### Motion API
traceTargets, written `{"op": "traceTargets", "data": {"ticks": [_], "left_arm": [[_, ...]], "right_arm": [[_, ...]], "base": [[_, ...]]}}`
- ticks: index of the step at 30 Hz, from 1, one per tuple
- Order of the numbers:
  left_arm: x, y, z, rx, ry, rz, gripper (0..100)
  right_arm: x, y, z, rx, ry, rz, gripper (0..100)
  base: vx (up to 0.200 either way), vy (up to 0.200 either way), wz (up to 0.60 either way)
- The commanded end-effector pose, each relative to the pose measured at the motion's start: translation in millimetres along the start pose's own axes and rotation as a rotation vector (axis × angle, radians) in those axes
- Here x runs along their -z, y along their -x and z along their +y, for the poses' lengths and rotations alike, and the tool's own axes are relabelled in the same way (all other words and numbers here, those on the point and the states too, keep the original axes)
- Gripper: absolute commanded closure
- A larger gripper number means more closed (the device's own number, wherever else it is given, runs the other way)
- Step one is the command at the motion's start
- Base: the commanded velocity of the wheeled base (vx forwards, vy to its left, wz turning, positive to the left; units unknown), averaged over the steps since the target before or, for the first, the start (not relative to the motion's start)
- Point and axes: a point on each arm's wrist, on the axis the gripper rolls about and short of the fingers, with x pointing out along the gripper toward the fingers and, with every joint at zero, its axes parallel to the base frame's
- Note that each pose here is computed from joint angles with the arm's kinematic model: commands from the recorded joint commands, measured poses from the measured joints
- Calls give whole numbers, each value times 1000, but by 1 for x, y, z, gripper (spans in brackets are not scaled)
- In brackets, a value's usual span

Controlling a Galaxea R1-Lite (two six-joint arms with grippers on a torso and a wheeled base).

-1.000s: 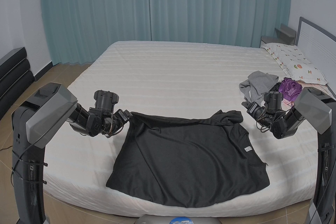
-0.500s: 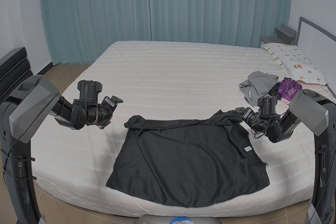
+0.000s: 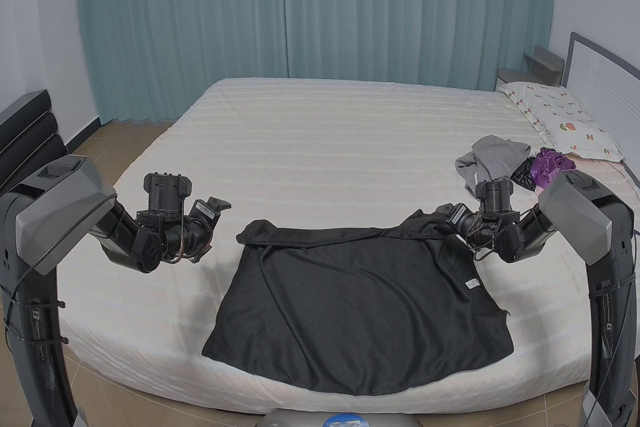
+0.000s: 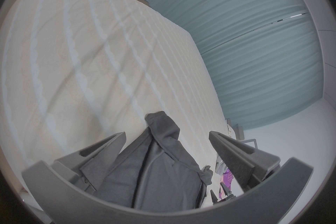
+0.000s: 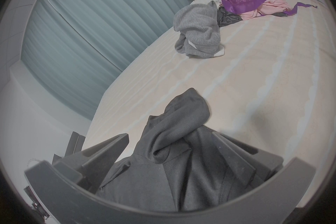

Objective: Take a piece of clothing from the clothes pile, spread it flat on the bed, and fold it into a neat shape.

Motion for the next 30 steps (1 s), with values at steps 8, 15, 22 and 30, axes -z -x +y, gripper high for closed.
{"op": "traceTargets", "data": {"ticks": [8, 15, 22, 30], "left_arm": [[8, 4, 15, -14, 5, 6, 0], [9, 4, 17, -23, 6, 9, 0], [11, 5, 20, -24, 0, 4, 0], [14, 6, 23, -30, 2, 9, 0]], "right_arm": [[17, -38, 2, 17, 18, 34, 0], [19, -50, 6, -7, 20, 16, 100], [4, -44, 22, -52, 15, -36, 100], [-26, -44, 51, -137, 7, -158, 100]], "base": [[0, 0, 0], [0, 0, 0], [0, 0, 0], [0, 0, 0]]}}
